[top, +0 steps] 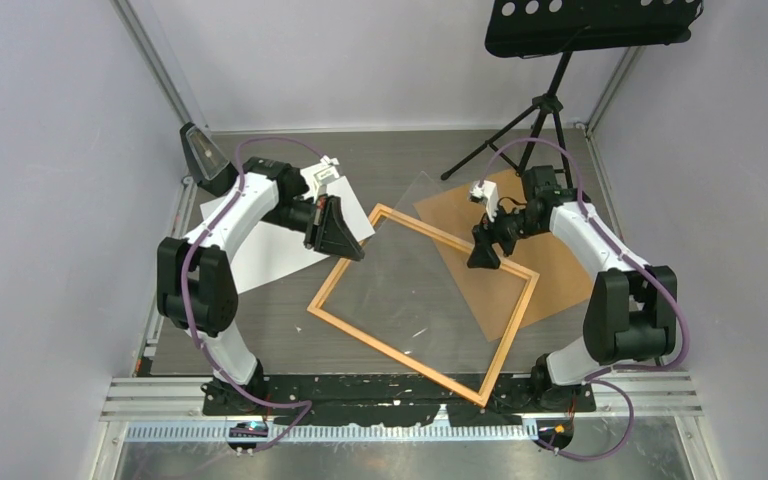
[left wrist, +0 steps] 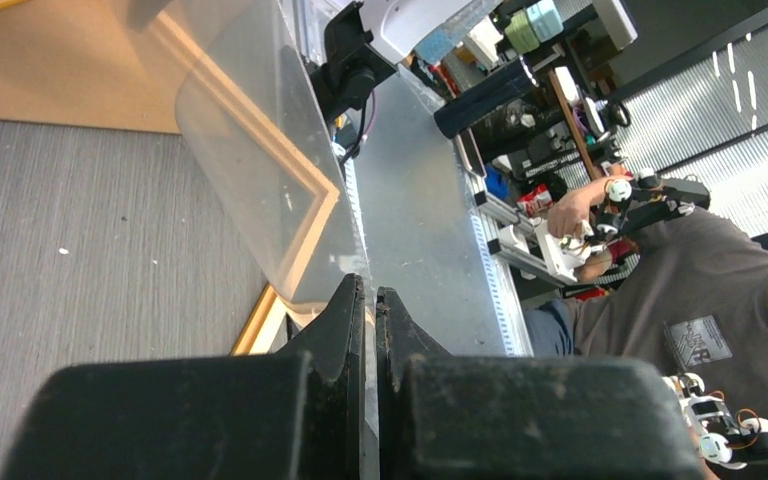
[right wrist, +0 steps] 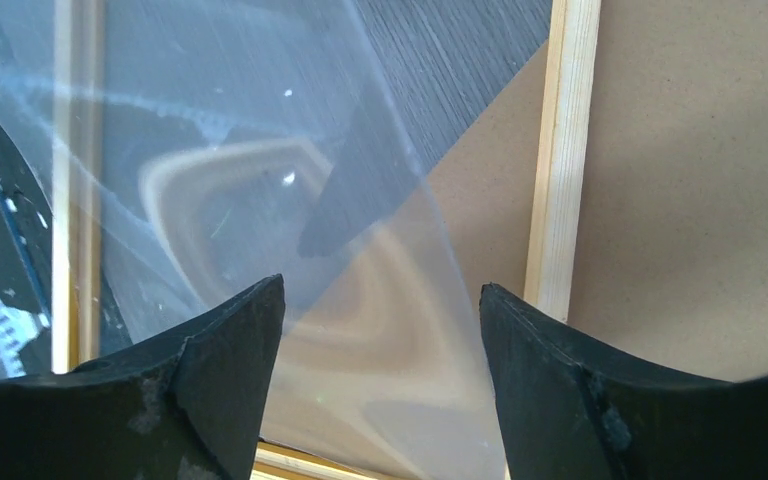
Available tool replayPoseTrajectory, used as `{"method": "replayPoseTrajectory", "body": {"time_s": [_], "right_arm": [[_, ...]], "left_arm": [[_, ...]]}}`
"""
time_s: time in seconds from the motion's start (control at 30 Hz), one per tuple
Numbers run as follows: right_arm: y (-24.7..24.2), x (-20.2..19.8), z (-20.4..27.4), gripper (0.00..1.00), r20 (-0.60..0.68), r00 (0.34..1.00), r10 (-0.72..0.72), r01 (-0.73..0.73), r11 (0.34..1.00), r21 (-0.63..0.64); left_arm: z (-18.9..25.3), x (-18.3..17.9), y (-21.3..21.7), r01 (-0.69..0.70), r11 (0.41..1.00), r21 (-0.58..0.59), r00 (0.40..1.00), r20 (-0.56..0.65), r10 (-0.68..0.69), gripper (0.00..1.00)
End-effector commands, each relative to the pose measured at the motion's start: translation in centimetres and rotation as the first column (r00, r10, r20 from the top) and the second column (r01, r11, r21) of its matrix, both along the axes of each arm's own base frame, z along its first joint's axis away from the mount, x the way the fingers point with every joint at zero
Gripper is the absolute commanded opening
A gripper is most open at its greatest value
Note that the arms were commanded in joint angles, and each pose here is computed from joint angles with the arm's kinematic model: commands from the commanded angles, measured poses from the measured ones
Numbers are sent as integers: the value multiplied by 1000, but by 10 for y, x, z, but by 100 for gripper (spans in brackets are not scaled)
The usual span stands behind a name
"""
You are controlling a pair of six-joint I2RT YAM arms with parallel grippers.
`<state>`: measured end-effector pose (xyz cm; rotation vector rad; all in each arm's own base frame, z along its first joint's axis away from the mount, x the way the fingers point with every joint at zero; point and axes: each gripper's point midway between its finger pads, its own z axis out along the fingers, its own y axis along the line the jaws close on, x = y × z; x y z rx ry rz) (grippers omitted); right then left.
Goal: Put the photo into the frame
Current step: Pick up the photo frame item from the photo frame.
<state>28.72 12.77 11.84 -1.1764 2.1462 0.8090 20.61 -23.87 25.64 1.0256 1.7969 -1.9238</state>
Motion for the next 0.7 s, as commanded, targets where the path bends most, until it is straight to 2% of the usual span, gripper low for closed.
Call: {"method": "replayPoseTrajectory", "body": {"time_s": [0.0, 0.1, 0.2, 0.3, 0.4, 0.5, 0.67], "right_arm": [[11, -5, 12, 74, 35, 994, 102, -104, 993, 47], [13, -10, 14, 68, 41, 991, 130, -132, 989, 62], [13, -12, 18, 56, 54, 987, 154, -157, 986, 61], [10, -14, 20, 43, 58, 985, 160, -163, 985, 51], [3, -11, 23, 31, 70, 985, 156, -159, 986, 45], [0, -13, 25, 19, 60, 986, 156, -159, 986, 43], [-4, -12, 29, 10, 71, 986, 151, -152, 988, 18]], "left_arm": [[13, -16, 4, 18, 999, 38, 999, -44, -16, 0], [5, -13, 5, 21, 998, 62, 999, -48, -18, 0], [-12, -6, 6, 7, 993, 117, 999, -43, -2, 0], [-37, 6, 7, -75, 973, 220, 997, -4, 78, 0], [-47, 16, 9, -167, 951, 260, 986, 67, 155, 1], [-47, 18, 10, -164, 944, 285, 986, 60, 153, 8], [-61, 27, 12, -196, 919, 341, 981, 67, 184, 19]]}}
